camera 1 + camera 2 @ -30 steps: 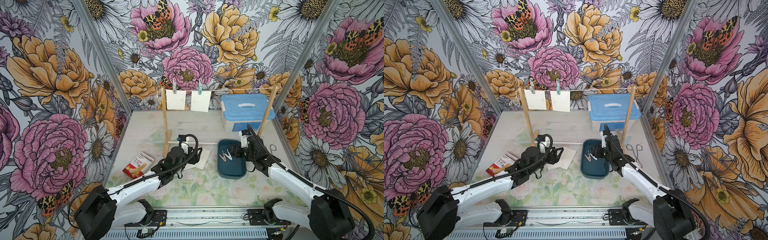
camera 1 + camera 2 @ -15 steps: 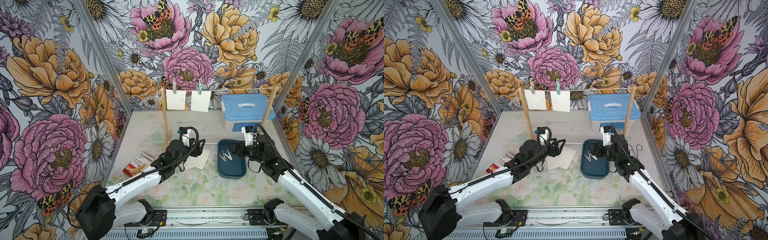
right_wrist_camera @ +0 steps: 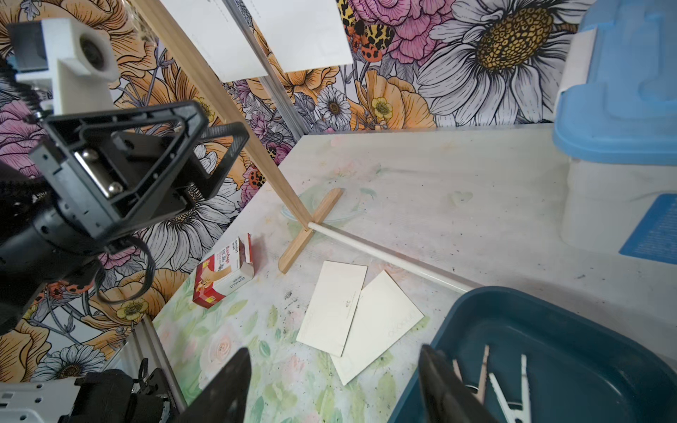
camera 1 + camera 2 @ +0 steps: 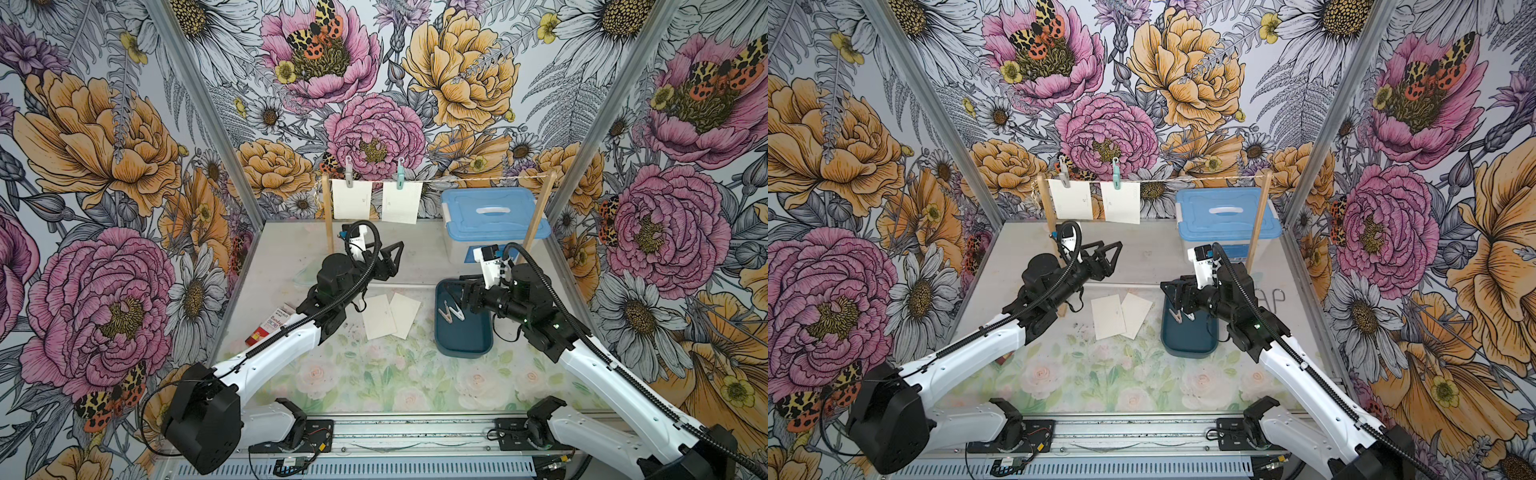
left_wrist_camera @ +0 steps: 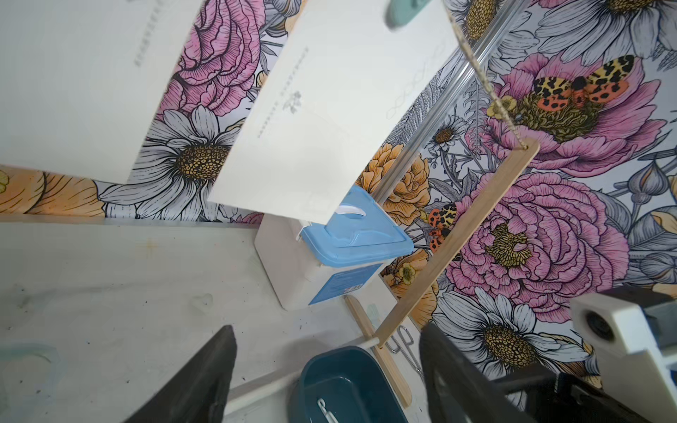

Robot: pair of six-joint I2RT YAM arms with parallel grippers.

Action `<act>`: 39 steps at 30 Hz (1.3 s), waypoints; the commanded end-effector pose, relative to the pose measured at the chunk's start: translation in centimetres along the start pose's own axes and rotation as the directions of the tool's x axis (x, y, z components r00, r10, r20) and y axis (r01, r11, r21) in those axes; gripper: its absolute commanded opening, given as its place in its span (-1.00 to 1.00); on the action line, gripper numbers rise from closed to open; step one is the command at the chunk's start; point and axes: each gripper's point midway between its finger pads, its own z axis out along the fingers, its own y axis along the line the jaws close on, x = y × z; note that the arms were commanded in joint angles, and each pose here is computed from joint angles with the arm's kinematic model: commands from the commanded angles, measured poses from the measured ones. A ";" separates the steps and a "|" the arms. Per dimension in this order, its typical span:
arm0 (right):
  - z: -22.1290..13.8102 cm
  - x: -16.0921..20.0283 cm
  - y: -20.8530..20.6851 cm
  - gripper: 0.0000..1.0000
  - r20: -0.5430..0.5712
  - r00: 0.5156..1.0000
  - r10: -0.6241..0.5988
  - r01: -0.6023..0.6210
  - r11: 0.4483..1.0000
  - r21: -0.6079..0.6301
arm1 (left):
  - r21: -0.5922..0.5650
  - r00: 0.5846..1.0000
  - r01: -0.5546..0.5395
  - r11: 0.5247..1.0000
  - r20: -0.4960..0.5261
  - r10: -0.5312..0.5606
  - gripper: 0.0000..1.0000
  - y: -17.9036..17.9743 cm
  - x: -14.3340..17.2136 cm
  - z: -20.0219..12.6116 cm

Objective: Remove the postcards from the strings
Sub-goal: Pinch the postcard on the clothesline.

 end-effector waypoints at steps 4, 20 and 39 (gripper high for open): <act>-0.7 -2.1 2.7 0.47 0.046 0.996 -0.072 0.075 0.994 -0.076 | 0.105 0.995 -0.016 0.994 0.095 0.006 0.63 -0.5 -4.6 1.8; -0.7 -2.2 3.5 0.47 0.045 0.995 -0.088 0.092 0.991 -0.099 | 0.253 0.995 0.014 0.967 0.095 -0.039 0.56 0.2 -5.8 6.6; 0.0 -4.0 3.5 0.44 0.065 0.990 -0.127 0.132 0.988 -0.076 | 0.472 0.989 0.119 0.874 0.026 -0.148 -0.36 -3.7 -2.5 4.0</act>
